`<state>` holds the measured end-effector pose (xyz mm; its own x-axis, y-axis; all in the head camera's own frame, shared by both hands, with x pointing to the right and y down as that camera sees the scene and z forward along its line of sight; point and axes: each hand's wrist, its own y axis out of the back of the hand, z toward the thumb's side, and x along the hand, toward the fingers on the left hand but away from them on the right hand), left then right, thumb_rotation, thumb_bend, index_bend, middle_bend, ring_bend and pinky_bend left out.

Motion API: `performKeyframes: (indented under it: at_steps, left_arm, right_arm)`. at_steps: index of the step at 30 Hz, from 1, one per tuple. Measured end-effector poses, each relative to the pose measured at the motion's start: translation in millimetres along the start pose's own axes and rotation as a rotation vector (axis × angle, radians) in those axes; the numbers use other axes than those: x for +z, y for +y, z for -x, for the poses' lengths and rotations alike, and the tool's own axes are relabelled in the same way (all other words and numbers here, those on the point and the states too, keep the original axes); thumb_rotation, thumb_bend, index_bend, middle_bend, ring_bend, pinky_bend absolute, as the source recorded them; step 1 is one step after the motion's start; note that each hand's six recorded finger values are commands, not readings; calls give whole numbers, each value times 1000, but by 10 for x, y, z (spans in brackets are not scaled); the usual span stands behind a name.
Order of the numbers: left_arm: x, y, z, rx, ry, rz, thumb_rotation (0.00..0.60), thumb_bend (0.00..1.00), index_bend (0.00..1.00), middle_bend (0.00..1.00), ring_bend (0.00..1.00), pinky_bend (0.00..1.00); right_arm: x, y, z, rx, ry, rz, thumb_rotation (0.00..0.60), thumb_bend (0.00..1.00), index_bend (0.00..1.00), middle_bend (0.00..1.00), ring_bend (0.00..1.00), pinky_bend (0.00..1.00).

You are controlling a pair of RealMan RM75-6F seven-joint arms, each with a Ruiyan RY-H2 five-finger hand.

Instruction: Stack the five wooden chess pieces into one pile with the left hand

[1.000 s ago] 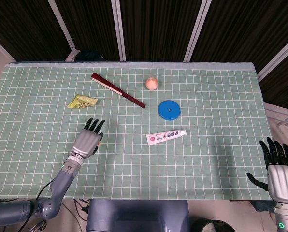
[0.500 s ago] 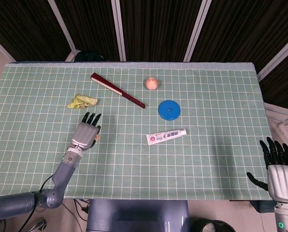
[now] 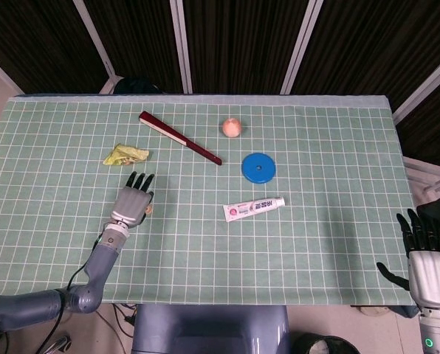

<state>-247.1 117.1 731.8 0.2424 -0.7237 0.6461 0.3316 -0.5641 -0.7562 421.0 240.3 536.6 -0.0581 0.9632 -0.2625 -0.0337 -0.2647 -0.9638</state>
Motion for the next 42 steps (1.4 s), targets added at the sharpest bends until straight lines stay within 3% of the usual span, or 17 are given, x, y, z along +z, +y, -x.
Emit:
performKeyframes:
  at_steps: [42]
  left_arm:
    - [38, 7, -21, 12, 21, -64, 600, 305, 435, 0, 0, 0]
  right_arm:
    - [-5, -1, 4, 2, -6, 9, 600, 233, 49, 13, 0, 0]
